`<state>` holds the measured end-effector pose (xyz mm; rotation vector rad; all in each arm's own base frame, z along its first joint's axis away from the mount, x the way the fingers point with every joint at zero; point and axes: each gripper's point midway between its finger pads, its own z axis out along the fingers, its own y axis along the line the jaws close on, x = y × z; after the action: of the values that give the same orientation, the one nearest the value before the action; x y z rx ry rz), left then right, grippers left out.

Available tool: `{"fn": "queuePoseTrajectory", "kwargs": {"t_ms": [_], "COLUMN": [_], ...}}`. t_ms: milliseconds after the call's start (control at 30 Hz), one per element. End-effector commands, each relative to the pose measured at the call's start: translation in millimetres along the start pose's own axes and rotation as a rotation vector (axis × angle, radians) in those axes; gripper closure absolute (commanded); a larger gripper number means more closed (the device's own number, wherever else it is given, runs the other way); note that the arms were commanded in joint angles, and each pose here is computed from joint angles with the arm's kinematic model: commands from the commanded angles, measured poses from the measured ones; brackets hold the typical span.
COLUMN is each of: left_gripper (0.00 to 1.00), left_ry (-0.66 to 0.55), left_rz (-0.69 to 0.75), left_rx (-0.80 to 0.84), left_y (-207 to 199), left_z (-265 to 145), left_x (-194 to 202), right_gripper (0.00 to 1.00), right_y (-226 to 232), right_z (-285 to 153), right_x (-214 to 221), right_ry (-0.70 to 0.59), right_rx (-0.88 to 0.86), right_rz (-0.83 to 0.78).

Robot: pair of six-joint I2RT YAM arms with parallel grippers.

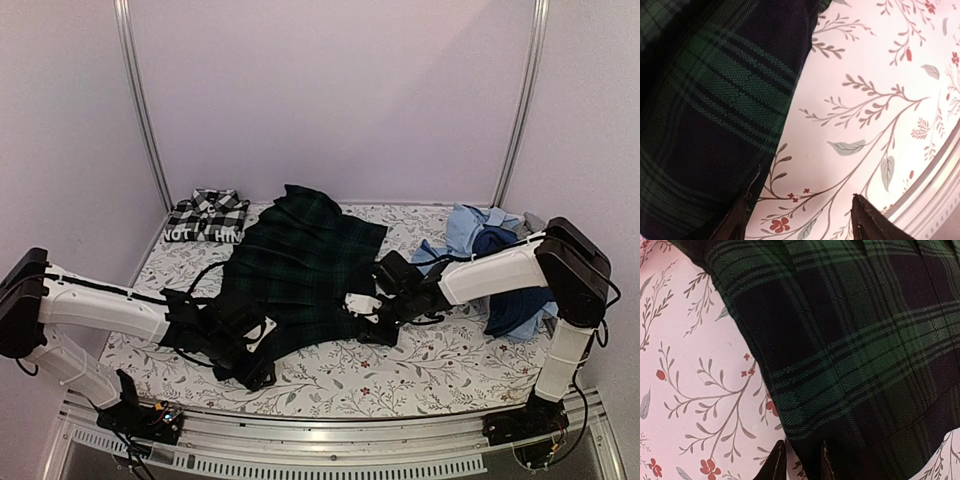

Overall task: Fold and stack the mixed laundry pile
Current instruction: Pick up the flattened skirt from the center of the board.

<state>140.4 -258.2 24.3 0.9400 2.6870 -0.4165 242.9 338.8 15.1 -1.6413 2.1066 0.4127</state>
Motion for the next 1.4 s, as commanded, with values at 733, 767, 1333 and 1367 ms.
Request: {"fn": "queuePoseTrajectory", "kwargs": {"t_ms": [733, 767, 1333, 1367], "left_gripper": [1.0, 1.0, 0.41, 0.42], "left_ry": [0.005, 0.022, 0.182, 0.196], "left_rz": [-0.093, -0.104, -0.026, -0.019], "left_rx": [-0.154, -0.14, -0.192, -0.222], "left_y": [-2.6, -6.2, -27.9, -24.2], "left_z": [-55.4, -60.3, -29.7, -25.7], "left_x": [-16.1, -11.7, 54.6, 56.8], "right_gripper": [1.0, 1.0, 1.0, 1.0], "right_y": [57.1, 63.7, 78.1, 78.5], "right_z": [-47.1, -52.4, -45.2, -45.0], "right_x": [-14.4, -14.0, 4.6, 5.2], "right_ry": [0.038, 0.037, 0.085, 0.087], "right_rx": [-0.079, -0.095, -0.136, -0.138], "right_rz": [0.022, 0.023, 0.096, 0.099]}}
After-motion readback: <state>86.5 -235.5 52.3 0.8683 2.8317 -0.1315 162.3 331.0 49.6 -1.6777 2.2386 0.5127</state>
